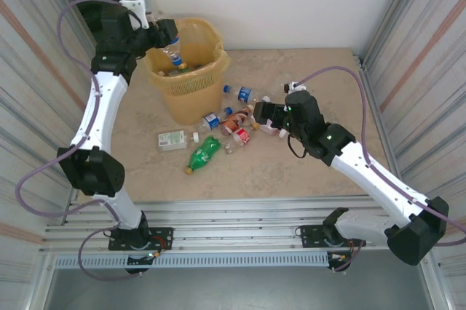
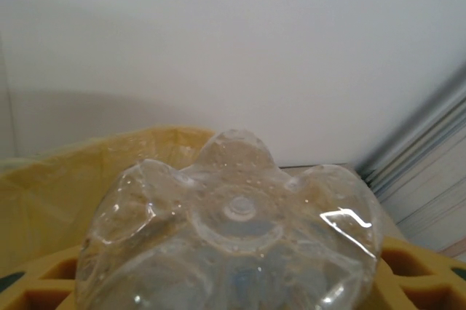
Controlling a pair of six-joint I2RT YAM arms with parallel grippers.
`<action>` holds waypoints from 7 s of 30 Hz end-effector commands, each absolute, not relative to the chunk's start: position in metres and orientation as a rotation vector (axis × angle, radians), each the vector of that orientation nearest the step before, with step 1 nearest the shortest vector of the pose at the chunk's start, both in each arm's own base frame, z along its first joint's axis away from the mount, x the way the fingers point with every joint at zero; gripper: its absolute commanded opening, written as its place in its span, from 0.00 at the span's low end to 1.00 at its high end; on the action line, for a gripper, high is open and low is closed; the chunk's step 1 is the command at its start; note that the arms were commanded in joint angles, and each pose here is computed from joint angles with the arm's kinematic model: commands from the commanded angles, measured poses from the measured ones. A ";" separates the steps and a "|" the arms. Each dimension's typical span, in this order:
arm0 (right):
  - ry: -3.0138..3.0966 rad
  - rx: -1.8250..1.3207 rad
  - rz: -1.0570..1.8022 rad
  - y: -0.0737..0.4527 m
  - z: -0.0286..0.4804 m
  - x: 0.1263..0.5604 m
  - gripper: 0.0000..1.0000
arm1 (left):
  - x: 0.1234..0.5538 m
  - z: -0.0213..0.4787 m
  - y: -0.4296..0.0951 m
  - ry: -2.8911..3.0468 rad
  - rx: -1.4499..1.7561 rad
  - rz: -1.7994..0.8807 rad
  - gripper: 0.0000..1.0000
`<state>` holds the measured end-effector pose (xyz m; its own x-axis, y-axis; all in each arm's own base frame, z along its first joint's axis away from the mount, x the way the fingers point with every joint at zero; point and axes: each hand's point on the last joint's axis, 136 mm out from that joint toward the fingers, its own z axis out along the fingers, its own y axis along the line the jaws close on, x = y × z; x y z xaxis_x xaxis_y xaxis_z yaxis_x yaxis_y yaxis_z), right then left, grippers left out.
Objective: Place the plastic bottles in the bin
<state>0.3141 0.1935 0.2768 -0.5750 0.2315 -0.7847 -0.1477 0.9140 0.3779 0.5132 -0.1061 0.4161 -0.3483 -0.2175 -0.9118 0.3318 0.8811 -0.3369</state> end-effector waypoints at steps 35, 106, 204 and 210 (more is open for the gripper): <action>2.440 0.351 0.396 0.182 0.184 0.323 0.98 | 0.491 0.413 -0.083 1.877 0.140 -0.195 0.81; 2.371 0.634 0.175 0.105 0.181 0.302 0.98 | 0.288 0.030 -0.189 2.685 0.627 0.213 0.73; 2.288 0.688 0.187 0.085 0.195 0.284 0.98 | 0.474 0.360 -0.154 1.774 1.096 -0.202 0.78; 2.285 0.685 0.177 0.083 0.196 0.283 0.98 | 0.467 0.370 -0.155 1.756 1.080 -0.215 0.78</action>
